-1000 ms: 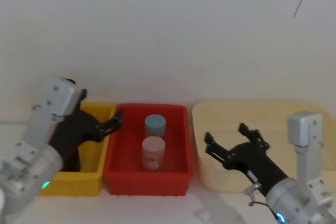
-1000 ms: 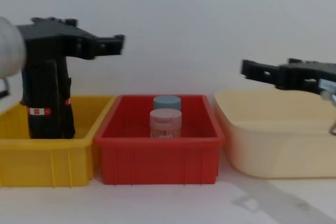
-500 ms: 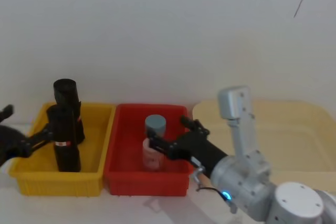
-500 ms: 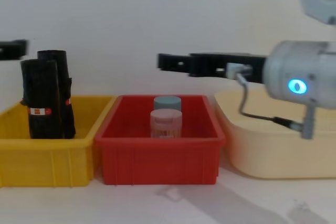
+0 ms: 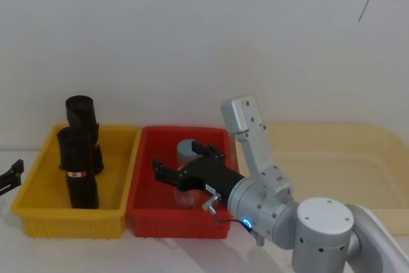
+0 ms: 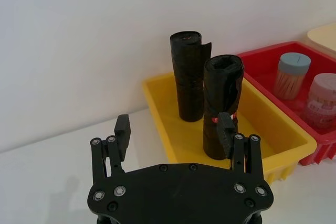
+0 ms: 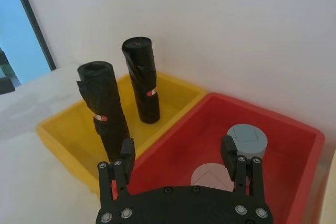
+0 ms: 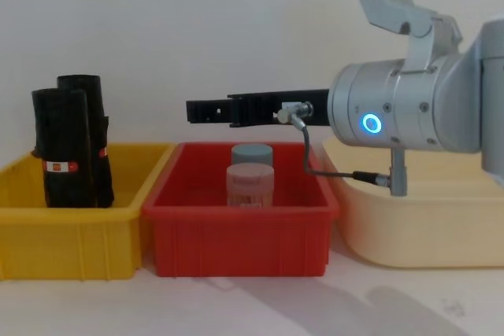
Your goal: Pick up the garbage bag with the one hand and transfer it to the other hand.
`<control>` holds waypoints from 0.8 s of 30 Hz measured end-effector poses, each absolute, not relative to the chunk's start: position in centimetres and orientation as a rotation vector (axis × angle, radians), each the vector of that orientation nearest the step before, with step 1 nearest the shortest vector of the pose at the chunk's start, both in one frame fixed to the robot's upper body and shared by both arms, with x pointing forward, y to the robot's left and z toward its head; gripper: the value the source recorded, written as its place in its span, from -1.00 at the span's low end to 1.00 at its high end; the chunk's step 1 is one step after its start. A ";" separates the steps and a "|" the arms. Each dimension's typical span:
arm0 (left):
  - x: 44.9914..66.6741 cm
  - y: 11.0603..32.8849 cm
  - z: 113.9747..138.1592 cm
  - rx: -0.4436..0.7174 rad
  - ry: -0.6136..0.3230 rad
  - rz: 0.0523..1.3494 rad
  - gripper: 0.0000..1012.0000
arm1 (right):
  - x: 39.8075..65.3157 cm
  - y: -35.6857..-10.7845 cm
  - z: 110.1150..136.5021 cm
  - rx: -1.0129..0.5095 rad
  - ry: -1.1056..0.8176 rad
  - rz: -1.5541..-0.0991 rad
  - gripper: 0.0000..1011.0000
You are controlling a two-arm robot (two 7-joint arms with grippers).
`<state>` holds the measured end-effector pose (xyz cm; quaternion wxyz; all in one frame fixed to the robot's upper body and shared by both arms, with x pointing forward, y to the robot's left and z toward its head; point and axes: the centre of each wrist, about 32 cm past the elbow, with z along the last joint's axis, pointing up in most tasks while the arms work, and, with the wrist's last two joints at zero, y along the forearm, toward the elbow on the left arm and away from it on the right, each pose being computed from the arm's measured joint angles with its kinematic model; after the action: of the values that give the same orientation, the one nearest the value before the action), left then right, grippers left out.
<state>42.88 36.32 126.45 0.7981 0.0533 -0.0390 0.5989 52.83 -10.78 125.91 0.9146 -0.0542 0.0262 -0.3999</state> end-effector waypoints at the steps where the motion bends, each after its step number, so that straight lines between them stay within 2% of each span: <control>1: 43.0 36.4 126.4 0.114 -0.083 1.284 0.98 | 53.0 -10.8 126.0 -0.116 0.051 -0.823 0.98; 14: 45.8 36.6 125.5 0.065 -0.049 1.177 0.98 | 54.0 -11.8 126.6 -0.183 0.026 -0.831 0.98; 24: 47.5 36.3 124.9 0.039 -0.020 1.156 0.98 | 54.2 -12.2 126.6 -0.208 0.038 -0.816 0.98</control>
<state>47.53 36.32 124.89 0.8373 0.0183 -0.0092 0.5464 54.21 -12.17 126.65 0.9125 -0.1011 0.0184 -0.3960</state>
